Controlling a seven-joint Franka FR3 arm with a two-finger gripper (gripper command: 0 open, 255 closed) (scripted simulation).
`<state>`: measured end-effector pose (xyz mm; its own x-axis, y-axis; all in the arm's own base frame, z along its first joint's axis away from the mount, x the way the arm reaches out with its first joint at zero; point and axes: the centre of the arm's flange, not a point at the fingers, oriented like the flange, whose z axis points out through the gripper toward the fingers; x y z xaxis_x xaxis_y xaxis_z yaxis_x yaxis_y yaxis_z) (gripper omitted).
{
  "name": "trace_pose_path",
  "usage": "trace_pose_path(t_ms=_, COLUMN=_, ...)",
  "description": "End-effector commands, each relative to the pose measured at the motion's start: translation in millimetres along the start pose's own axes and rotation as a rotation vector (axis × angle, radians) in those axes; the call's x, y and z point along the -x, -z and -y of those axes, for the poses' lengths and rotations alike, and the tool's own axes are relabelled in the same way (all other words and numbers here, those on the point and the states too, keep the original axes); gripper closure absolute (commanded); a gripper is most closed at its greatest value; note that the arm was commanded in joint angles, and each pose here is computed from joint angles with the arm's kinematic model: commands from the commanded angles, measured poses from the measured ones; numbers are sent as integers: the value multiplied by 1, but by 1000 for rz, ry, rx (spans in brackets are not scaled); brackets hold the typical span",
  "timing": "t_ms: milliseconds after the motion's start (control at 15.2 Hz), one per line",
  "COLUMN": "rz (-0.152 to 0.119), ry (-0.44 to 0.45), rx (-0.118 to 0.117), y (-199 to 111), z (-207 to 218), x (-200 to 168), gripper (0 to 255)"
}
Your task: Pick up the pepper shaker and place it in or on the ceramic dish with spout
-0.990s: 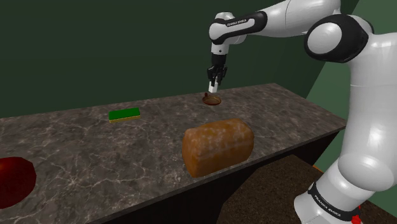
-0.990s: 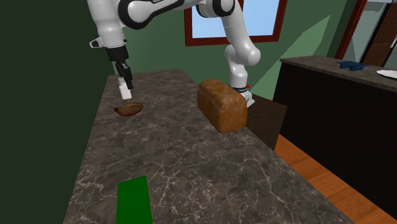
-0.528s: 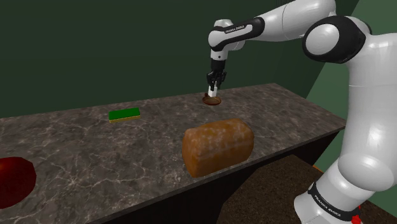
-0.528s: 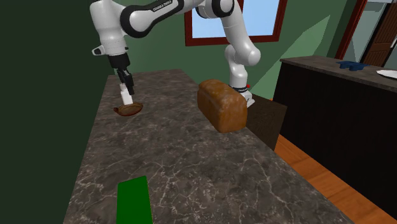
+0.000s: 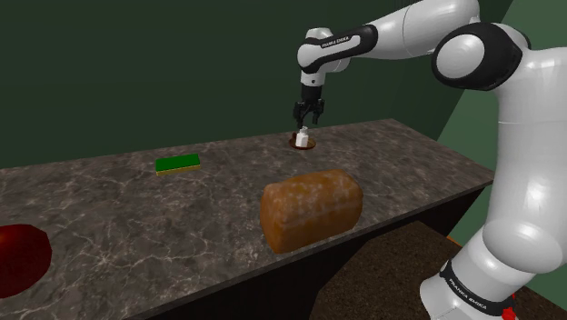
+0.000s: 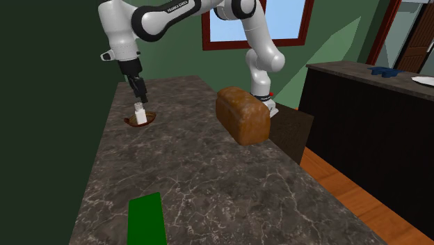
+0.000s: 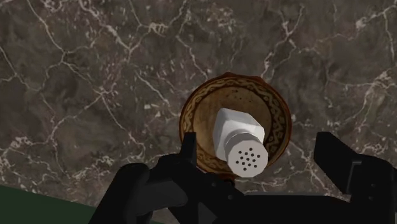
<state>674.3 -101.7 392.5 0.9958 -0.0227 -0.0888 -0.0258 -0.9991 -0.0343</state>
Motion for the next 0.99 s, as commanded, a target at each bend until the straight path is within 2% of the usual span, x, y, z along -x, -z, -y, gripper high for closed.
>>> trace_pose_path(t_ms=0, rz=0, ry=0, rx=0, y=0, z=0, x=0, gripper=0)
trace_pose_path(t_ms=132, rz=0, ry=0, rx=0, y=0, z=0, x=0, gripper=0)
trace_pose_path(t_ms=396, rz=0, ry=0, rx=0, y=50, z=0, x=0, gripper=0)
trace_pose_path(t_ms=924, rz=0, ry=0, rx=0, y=50, z=0, x=0, gripper=0)
